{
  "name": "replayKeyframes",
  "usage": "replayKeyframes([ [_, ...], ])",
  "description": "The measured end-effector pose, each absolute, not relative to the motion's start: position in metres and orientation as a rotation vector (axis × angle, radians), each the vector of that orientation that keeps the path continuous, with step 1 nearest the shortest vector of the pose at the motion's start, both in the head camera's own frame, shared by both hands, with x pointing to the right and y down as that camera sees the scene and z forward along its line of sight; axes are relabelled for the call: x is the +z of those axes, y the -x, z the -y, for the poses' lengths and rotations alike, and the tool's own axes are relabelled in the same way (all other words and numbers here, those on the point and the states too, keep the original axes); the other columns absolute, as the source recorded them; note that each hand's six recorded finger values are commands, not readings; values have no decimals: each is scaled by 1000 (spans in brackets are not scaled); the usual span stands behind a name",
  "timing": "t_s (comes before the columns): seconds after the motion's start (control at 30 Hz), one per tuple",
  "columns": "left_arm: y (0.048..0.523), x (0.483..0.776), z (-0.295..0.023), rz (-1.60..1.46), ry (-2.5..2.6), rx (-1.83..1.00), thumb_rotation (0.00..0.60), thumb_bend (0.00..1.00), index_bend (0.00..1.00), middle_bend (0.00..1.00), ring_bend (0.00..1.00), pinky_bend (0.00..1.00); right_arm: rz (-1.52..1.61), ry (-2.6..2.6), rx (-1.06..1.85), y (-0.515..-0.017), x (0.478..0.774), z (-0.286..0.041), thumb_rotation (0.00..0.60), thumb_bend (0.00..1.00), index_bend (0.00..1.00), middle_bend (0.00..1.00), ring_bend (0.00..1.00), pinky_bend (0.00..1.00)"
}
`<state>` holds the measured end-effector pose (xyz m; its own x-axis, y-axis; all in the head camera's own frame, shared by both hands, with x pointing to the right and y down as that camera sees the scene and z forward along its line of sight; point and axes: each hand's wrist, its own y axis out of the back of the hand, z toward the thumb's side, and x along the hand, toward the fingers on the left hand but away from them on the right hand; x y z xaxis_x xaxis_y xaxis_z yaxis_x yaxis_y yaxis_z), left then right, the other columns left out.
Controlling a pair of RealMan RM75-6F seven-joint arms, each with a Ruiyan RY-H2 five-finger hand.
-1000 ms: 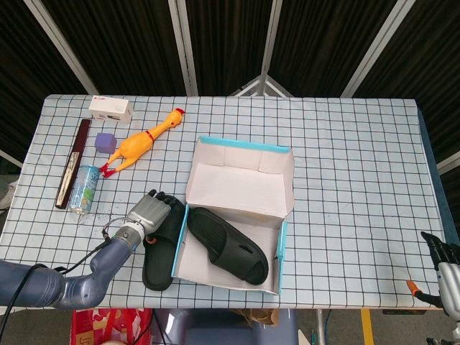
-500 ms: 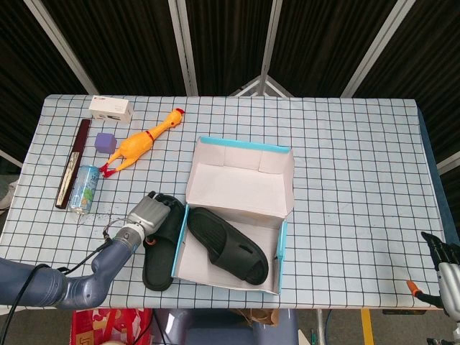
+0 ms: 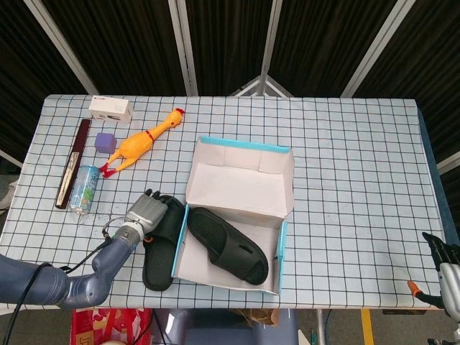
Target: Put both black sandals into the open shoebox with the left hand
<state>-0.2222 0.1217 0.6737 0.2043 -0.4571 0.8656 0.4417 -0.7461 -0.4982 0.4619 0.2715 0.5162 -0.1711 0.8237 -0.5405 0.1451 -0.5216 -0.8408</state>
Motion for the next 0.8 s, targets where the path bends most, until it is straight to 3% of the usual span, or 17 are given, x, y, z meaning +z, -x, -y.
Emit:
replayKeyframes([
  [0.33, 221, 676, -124, 4, 1768, -1628, 600, 297, 87, 388, 60, 75, 1115, 1590, 1741, -462, 516, -271, 600, 254, 87, 118, 144, 87],
  [0.5, 221, 674, -122, -16, 1758, -1624, 600, 419, 157, 514, 79, 75, 1119, 1591, 1744, -463, 516, -271, 600, 254, 86, 118, 144, 87],
  [0.8, 225, 667, -112, -83, 1723, -1610, 600, 526, 220, 629, 127, 75, 1118, 1588, 1748, -463, 516, -272, 600, 254, 87, 118, 144, 87],
])
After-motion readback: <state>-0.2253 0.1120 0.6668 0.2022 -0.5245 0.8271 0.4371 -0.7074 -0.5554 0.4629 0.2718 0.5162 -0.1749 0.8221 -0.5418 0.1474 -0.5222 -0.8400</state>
